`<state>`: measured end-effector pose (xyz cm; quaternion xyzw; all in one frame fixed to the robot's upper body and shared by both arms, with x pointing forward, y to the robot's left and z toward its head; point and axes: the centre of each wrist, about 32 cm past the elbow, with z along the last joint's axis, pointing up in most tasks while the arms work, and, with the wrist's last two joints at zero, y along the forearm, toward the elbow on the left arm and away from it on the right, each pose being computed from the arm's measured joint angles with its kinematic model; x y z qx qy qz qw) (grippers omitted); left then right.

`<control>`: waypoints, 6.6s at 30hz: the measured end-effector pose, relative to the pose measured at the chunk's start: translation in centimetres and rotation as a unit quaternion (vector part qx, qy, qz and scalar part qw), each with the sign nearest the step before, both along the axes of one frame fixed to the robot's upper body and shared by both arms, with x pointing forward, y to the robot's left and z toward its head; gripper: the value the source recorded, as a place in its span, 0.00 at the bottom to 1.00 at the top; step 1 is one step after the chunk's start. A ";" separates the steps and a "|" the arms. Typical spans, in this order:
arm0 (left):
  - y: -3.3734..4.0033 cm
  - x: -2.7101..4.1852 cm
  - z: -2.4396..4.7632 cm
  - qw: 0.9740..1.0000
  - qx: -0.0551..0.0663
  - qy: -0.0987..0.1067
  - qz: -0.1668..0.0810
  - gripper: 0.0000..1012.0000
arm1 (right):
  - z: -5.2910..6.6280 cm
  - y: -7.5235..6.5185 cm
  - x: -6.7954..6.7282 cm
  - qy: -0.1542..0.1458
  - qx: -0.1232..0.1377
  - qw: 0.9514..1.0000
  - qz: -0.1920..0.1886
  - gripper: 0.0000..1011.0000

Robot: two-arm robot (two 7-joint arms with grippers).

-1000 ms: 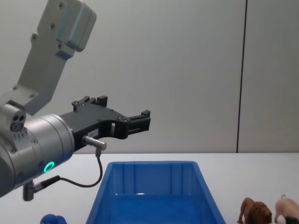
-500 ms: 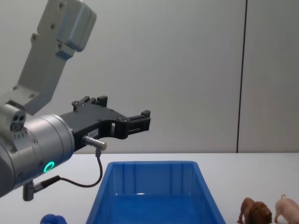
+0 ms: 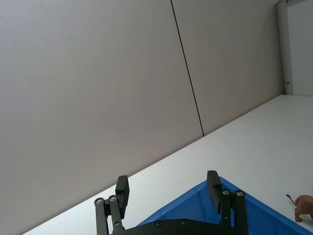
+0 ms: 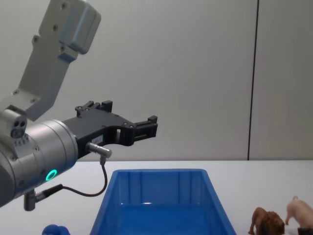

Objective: Pick up the two dolls from the table and place them into the box.

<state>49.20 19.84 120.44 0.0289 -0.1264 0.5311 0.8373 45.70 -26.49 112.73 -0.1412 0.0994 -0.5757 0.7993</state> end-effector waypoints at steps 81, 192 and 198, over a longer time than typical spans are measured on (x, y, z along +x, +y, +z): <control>0.00 0.00 0.00 1.000 0.000 0.000 0.000 0.99 | 7.6 5.1 1.6 -0.100 0.009 0.987 0.125 0.99; 0.00 0.00 0.00 1.000 0.000 0.000 0.000 0.99 | 9.0 6.5 3.3 -0.067 0.068 0.977 0.193 0.94; 0.00 0.00 0.00 1.000 0.000 0.000 0.000 0.99 | 8.7 5.0 2.7 -0.067 0.071 0.980 0.176 0.99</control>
